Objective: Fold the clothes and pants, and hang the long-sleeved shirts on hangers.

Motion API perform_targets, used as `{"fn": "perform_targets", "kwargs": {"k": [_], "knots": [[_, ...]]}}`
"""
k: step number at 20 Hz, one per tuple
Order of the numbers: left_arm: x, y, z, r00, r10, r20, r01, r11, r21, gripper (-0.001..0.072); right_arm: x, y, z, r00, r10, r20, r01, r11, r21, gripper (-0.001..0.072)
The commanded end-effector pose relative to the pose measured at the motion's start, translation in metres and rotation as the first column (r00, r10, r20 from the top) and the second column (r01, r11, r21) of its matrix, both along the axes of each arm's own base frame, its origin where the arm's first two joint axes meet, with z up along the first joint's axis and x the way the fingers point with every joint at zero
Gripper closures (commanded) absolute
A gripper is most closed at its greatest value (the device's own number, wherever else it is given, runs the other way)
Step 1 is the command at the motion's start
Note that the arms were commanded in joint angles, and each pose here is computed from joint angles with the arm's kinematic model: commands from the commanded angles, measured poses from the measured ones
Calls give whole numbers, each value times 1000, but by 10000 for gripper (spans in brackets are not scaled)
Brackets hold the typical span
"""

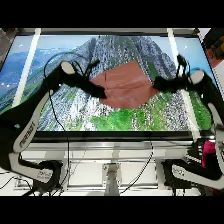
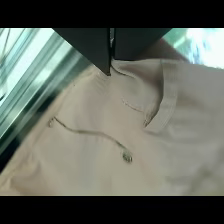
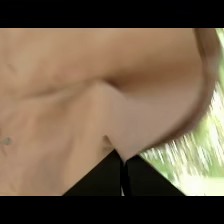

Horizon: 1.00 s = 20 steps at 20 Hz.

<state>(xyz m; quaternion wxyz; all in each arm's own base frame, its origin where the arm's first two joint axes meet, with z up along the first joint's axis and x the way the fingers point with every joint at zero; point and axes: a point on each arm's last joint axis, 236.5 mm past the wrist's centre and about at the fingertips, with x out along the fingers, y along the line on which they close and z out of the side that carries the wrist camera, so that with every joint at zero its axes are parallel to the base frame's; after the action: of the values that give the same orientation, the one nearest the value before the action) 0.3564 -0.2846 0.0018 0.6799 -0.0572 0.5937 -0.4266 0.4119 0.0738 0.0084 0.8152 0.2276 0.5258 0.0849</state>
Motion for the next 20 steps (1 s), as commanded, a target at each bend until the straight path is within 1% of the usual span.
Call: {"fn": "perform_targets", "kwargs": {"k": [1,3,8,10,12,15,18,20], "knots": [[-65,10,-29,997,-72,-41,75,992,97,706,-67,-3,-35,995,-23,-99,22,1000,-15,708],[-90,13,-36,996,-71,-46,76,991,107,706,-87,-3,-41,992,-34,-124,33,999,-14,708],[-143,30,-43,996,-42,-84,52,991,126,706,-141,-7,-56,980,-16,-198,5,999,-53,708],[-164,33,-45,994,-53,-101,65,990,126,705,-147,-6,-46,984,-4,-178,-6,999,-54,707],[-183,27,-40,991,-55,-124,67,993,95,705,-145,-2,-27,989,13,-148,-20,999,-45,708],[-200,9,-17,990,-74,-120,77,997,18,705,-128,13,10,990,107,-94,-112,992,-50,709],[-203,6,2,993,-31,-113,31,1000,-7,705,-89,42,46,981,196,-12,-196,979,-60,709],[-193,7,18,996,9,-85,-13,999,-48,705,-62,66,54,967,255,4,-255,966,-50,711]]}}
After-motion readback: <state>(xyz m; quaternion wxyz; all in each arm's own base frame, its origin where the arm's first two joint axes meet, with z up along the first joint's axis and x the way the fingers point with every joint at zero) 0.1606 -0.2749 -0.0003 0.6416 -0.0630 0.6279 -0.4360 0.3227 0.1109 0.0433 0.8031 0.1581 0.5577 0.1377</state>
